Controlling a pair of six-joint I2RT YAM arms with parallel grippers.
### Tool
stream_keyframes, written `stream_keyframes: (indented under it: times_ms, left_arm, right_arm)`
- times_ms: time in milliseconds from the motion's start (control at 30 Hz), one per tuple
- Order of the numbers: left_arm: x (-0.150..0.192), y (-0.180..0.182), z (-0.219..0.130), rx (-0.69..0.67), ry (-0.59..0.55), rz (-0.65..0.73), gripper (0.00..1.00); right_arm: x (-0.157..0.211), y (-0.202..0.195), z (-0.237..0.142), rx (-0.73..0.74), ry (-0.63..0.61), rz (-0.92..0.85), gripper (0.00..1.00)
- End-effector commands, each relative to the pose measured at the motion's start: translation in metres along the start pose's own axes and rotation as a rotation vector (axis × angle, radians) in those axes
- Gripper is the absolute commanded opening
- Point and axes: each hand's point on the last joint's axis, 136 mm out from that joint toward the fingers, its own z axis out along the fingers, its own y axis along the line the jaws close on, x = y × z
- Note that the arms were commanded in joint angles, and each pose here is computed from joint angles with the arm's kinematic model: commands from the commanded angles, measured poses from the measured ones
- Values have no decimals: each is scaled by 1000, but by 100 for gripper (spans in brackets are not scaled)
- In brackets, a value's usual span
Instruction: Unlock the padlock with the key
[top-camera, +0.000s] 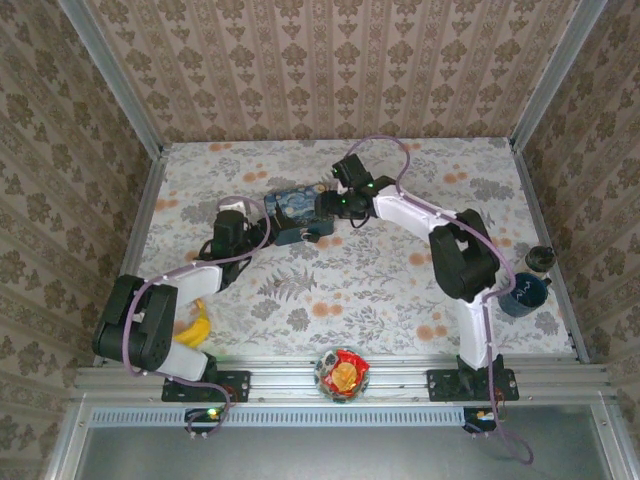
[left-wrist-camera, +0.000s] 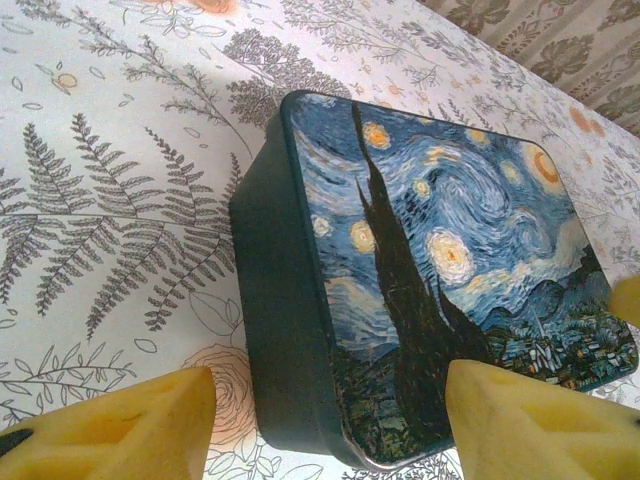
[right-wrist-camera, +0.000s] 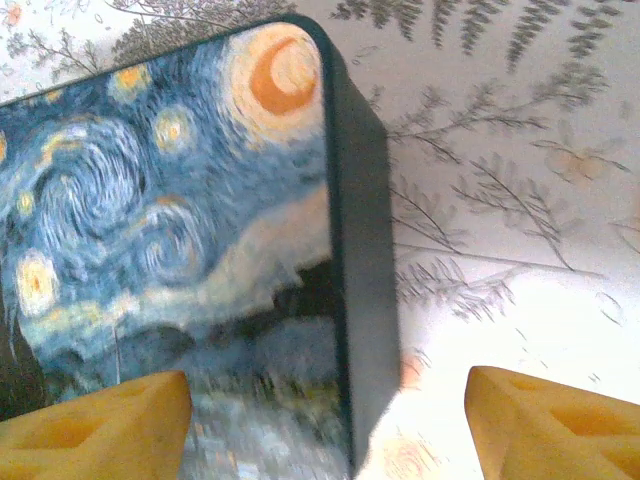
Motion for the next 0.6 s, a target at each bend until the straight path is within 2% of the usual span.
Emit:
stream_keyframes:
  times_ms: [0, 167, 300, 467, 567]
  left_arm:
    - [-3, 2, 1, -6, -17, -32, 62]
    - [-4, 18, -4, -60, -33, -74, 66]
    - [-9, 31, -13, -102, -70, -99, 72]
    - [-14, 45, -25, -145, -99, -127, 87]
    - [-18, 53, -34, -172, -119, -138, 100]
  right_arm:
    - [-1, 2, -29, 40, -66, -69, 74]
    - [34, 14, -46, 65, -60, -147, 68]
    - [72, 42, -47, 42, -21, -204, 60]
    - [115, 88, -37, -3, 39, -312, 56]
    - [134, 116, -27, -41, 75, -371, 54]
